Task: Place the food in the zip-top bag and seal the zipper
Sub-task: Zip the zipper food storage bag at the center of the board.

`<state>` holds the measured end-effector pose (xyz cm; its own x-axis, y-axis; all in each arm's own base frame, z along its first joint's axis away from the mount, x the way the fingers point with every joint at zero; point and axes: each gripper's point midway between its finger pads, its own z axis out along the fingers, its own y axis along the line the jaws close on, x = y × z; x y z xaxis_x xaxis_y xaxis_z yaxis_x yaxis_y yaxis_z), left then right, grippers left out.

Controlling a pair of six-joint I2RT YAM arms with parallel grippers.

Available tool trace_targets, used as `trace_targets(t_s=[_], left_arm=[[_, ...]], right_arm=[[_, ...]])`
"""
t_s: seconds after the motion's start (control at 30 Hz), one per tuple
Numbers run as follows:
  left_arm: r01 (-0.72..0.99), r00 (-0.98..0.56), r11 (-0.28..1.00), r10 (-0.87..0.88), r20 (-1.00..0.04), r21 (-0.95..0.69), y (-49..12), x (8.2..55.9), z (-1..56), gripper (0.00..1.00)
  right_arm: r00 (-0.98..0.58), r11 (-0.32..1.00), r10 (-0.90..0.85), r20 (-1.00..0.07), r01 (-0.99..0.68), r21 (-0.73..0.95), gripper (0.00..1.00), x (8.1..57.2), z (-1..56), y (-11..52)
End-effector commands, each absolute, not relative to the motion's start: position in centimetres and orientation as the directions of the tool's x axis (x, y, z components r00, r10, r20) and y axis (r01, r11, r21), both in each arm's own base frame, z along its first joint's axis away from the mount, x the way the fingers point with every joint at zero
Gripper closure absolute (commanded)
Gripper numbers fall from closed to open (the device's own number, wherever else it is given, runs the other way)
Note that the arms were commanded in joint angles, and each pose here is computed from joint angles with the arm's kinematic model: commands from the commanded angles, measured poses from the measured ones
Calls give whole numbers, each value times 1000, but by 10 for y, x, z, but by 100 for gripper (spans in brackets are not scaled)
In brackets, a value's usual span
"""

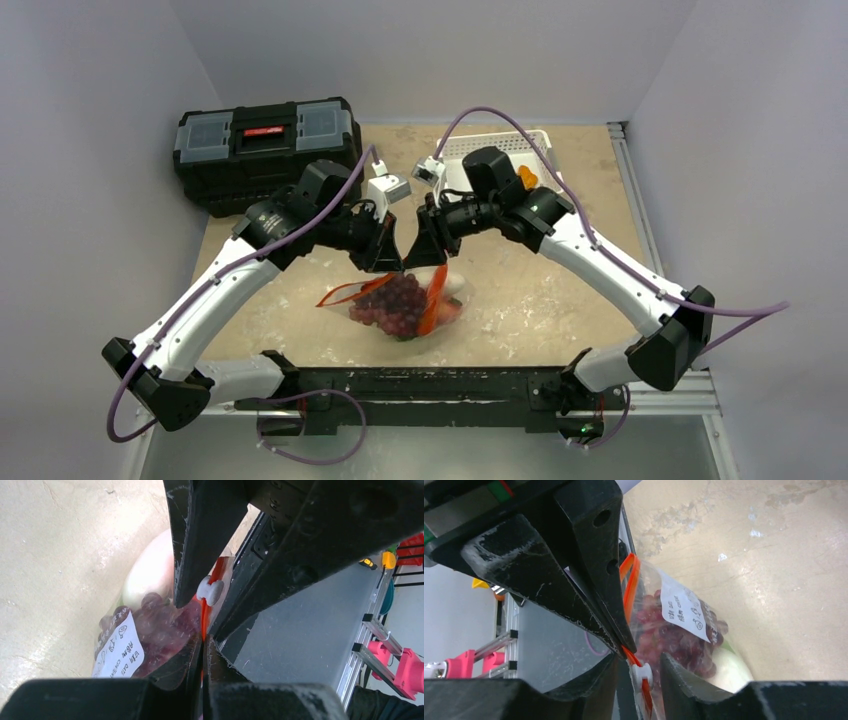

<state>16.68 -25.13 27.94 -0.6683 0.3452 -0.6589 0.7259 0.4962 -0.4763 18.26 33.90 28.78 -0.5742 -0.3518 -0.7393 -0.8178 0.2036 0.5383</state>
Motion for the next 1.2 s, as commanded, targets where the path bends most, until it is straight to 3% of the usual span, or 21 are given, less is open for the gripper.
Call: trace_targets(t_s=[0.0, 0.3, 0.5, 0.97, 1.17], left_arm=[[776, -594, 451, 286, -752, -441, -258, 174, 312, 100], [782, -592, 438, 294, -751, -444, -257, 169, 308, 100], [786, -589, 426, 293, -753, -448, -259, 169, 309, 100], [793, -589, 398, 304, -749, -461, -263, 167, 308, 100], [790, -591, 406, 302, -748, -460, -262, 168, 308, 100]], right_arm=[[-556, 220, -315, -769, -831, 510, 59, 185, 314, 335], [-579, 222, -342, -741, -815, 535, 48, 192, 326, 314], [-572, 196, -362, -736, -819, 540, 61, 193, 326, 319], [-548, 140, -398, -736, -829, 542, 73, 188, 324, 333], [-532, 120, -410, -741, -837, 534, 93, 181, 324, 335]])
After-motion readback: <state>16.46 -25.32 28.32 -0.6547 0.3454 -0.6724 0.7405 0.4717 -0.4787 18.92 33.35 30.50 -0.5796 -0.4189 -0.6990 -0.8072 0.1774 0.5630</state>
